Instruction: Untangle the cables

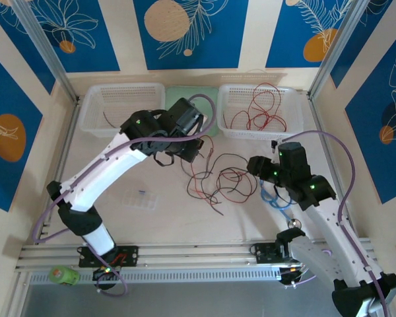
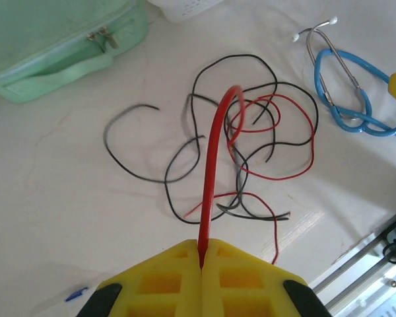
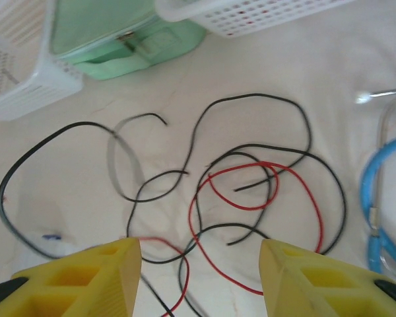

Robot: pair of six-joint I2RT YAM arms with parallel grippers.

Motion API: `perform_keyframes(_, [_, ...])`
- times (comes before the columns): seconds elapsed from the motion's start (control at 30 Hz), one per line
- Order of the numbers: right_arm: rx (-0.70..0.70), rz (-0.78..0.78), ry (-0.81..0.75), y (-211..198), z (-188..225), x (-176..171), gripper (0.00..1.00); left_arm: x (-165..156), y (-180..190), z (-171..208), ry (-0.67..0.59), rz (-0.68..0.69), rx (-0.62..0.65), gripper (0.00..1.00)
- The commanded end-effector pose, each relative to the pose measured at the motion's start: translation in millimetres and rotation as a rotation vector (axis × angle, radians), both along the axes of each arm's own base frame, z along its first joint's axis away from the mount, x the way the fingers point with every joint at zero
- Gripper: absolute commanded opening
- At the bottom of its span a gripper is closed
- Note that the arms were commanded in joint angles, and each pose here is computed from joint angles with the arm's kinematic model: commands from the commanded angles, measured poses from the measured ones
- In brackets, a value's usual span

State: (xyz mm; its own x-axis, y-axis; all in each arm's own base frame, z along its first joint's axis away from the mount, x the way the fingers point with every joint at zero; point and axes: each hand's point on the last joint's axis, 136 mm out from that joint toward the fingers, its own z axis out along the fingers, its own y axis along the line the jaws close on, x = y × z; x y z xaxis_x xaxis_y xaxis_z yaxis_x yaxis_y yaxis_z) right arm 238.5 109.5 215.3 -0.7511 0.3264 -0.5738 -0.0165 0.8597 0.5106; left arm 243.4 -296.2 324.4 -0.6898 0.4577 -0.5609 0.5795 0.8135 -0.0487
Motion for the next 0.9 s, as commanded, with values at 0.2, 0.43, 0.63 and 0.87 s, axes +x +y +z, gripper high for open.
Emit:
perform_keyframes(0.2, [0.199,0.304,-0.138,64,33,4,0.53,-5,4,43,-0.085,-0.074,-0.023,0.00])
perform_keyframes(0.43, [0.200,0.251,-0.250,73,57,22,0.59,-5,5,54,-0.111,-0.083,-0.048,0.00])
perform_keyframes(0.63, [0.557,-0.059,0.018,63,51,42,0.70,-6,2,54,-0.105,-0.090,-0.059,0.00])
perform_keyframes(0.87, [0.824,-0.153,0.143,82,49,49,0.78,-6,-2,55,-0.107,-0.101,-0.070,0.00])
